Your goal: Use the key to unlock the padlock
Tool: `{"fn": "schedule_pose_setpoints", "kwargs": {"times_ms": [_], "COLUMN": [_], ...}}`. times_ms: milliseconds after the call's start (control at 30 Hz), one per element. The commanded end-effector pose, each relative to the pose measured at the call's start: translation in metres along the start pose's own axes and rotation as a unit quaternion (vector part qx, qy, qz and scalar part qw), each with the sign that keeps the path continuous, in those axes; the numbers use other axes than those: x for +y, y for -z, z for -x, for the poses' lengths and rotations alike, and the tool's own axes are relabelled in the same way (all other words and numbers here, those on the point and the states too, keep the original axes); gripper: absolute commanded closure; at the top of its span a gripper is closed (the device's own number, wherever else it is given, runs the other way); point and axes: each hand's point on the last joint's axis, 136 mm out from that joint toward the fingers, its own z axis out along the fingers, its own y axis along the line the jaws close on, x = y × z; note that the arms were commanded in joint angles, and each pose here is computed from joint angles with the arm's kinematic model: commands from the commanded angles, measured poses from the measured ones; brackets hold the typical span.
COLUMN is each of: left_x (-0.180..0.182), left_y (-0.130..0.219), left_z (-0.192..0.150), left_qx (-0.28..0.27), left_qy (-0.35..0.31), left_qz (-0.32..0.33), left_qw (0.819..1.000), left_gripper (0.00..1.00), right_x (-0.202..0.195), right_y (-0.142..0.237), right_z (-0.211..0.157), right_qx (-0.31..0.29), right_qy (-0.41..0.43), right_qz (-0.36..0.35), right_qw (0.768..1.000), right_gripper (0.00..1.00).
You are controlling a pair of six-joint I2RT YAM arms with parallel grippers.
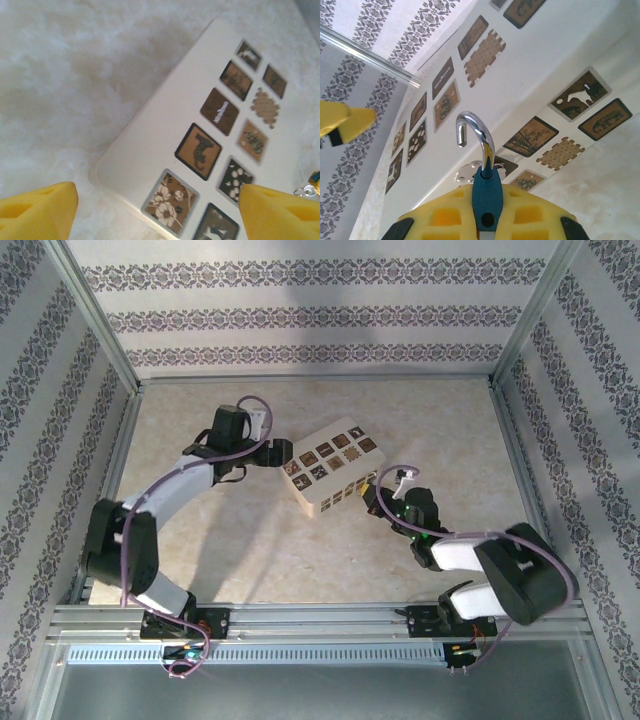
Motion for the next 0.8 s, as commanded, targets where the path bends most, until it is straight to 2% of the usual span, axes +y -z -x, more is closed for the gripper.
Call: {"fn": "schedule_pose_setpoints", "kwargs": {"times_ms": [0,200,367,533,767], "left_x": [-0.005,0.004,0.022,0.044,0.053], "left_y": [0.024,0.066,0.100,0.130,0.158], "left_z": [0.012,0.009,-0.004,-0.023,-0.030], "left_qx": [-0.053,-0.137,-0.191,-0.219,-0.259], "left_qy": [-0.001,0.002,0.004,0.004,0.004], "left_qz": [0.011,0.047,0.105,0.168,0.203], "left_qw": [0.999,0.989,0.976,0.961,0.944], "left_gripper": [0.15,0.15,0.13,0.09,0.07], "right_x": [-0.007,0.012,0.019,0.022,0.017], "right_y": [0.010,0.046,0.076,0.102,0.122], "right_z": [-0.001,0.013,0.011,-0.004,-0.033], "right_qx": [0.037,0.065,0.097,0.167,0.264], "right_qy": [0.055,0.120,0.134,0.130,0.094], "right_qz": [-0.056,-0.085,-0.106,-0.131,-0.167], "right_qw": [0.996,0.987,0.980,0.969,0.945], "right_gripper": [0.92,0.92,0.92,0.92,0.92]}}
